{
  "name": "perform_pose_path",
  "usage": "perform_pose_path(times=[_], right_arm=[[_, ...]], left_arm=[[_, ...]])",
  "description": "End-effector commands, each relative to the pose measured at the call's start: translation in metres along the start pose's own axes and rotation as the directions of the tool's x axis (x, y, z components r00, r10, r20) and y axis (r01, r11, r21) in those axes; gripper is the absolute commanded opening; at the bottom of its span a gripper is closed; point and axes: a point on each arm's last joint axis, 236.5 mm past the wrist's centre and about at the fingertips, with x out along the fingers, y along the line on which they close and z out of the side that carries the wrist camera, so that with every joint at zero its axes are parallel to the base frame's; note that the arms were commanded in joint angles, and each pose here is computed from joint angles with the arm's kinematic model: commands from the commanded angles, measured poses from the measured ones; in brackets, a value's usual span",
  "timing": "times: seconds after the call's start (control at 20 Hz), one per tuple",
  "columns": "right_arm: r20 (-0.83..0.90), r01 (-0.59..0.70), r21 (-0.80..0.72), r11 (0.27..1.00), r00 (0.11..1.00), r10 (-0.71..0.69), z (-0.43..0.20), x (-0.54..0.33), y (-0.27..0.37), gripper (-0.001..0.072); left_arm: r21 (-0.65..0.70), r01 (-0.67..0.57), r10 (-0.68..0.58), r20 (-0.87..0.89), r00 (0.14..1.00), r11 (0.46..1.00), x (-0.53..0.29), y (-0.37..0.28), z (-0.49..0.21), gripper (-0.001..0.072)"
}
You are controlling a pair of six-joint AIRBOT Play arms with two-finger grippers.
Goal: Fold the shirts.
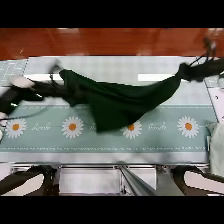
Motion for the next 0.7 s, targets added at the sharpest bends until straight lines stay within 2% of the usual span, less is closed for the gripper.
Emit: perform_pose_path(times=[0.0, 0.15, 0.3, 0.45, 0.5, 0.65], right_arm=[[0.255, -0.009, -0.145, 0.989, 0.966, 0.046, 0.061, -0.099, 0.061, 0.0025], [0.481, 0.012, -0.284, 0.959, 0.867, 0.131, 0.091, -0.210, 0.128, 0.0024], [0.638, 0.069, -0.382, 0.922, 0.741, 0.209, 0.075, -0.313, 0.182, 0.0024], [0.733, 0.139, -0.440, 0.887, 0.627, 0.265, 0.029, -0.391, 0.218, 0.0024], [0.758, 0.178, -0.443, 0.879, 0.598, 0.261, 0.010, -0.411, 0.223, 0.0024], [0.815, 0.273, -0.409, 0.870, 0.539, 0.214, -0.041, -0.454, 0.223, 0.0025]], left_arm=[[0.236, -0.034, -0.044, 0.319, 0.947, 0.971, -0.122, -0.069, 0.094, 0.0016], [0.387, -0.164, -0.096, 0.570, 0.816, 0.907, -0.237, -0.150, 0.136, 0.0016], [0.511, -0.318, -0.176, 0.704, 0.688, 0.799, -0.317, -0.237, 0.122, 0.0016], [0.539, -0.467, -0.235, 0.793, 0.562, 0.702, -0.369, -0.301, 0.081, 0.0016], [0.530, -0.496, -0.251, 0.815, 0.522, 0.687, -0.380, -0.317, 0.065, 0.0016], [0.535, -0.603, -0.268, 0.836, 0.479, 0.591, -0.384, -0.351, 0.009, 0.0016]])
